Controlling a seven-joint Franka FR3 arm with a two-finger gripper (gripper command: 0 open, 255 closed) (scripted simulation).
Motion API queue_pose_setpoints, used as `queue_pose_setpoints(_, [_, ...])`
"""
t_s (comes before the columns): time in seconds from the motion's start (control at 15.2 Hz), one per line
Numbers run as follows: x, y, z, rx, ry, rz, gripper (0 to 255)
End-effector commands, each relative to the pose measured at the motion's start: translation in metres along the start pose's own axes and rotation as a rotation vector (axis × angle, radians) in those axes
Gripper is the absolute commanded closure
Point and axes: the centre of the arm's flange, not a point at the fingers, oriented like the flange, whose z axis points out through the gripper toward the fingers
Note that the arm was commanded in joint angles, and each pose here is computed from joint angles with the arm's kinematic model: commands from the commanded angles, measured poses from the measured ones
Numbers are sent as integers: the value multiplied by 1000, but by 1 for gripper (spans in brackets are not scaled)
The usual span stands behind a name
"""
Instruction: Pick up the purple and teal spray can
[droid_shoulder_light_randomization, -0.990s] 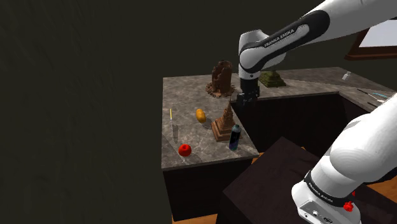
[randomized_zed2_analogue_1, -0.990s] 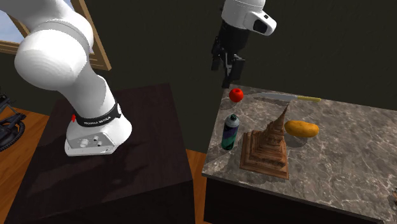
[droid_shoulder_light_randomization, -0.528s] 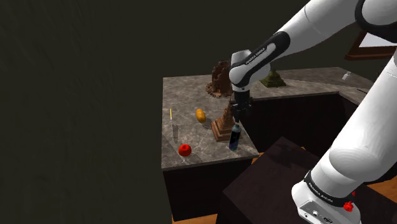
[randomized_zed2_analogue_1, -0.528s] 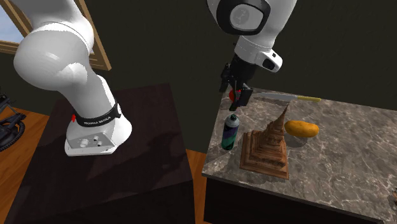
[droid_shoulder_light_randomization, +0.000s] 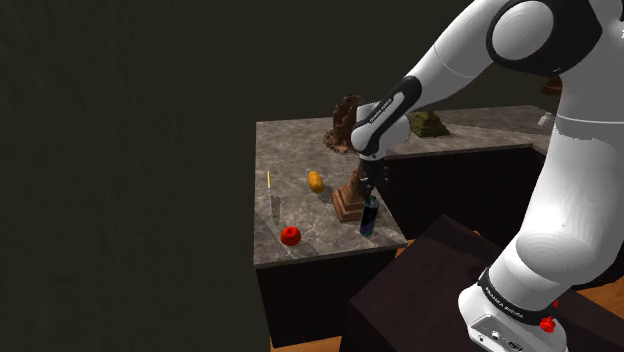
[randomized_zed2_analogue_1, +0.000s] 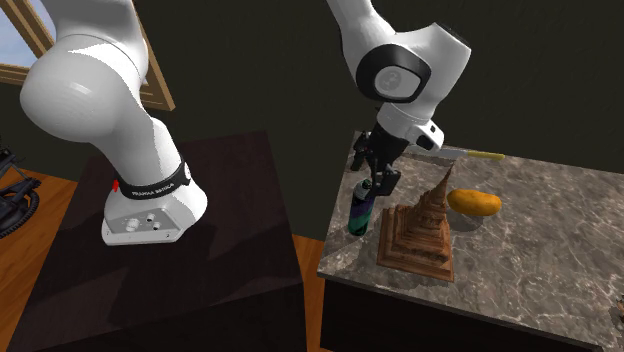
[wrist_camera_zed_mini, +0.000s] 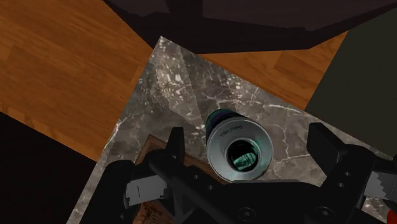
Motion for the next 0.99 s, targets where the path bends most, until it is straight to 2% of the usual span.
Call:
queue_pose_setpoints(0.0, [4,1,11,0,0,0,0])
queue_pose_setpoints(0.33, [8,1,24,0,0,0,0])
queue_pose_setpoints(0.4, [8,1,24,0,0,0,255])
queue_pose_setpoints(0.92, [8,1,24,0,0,0,255])
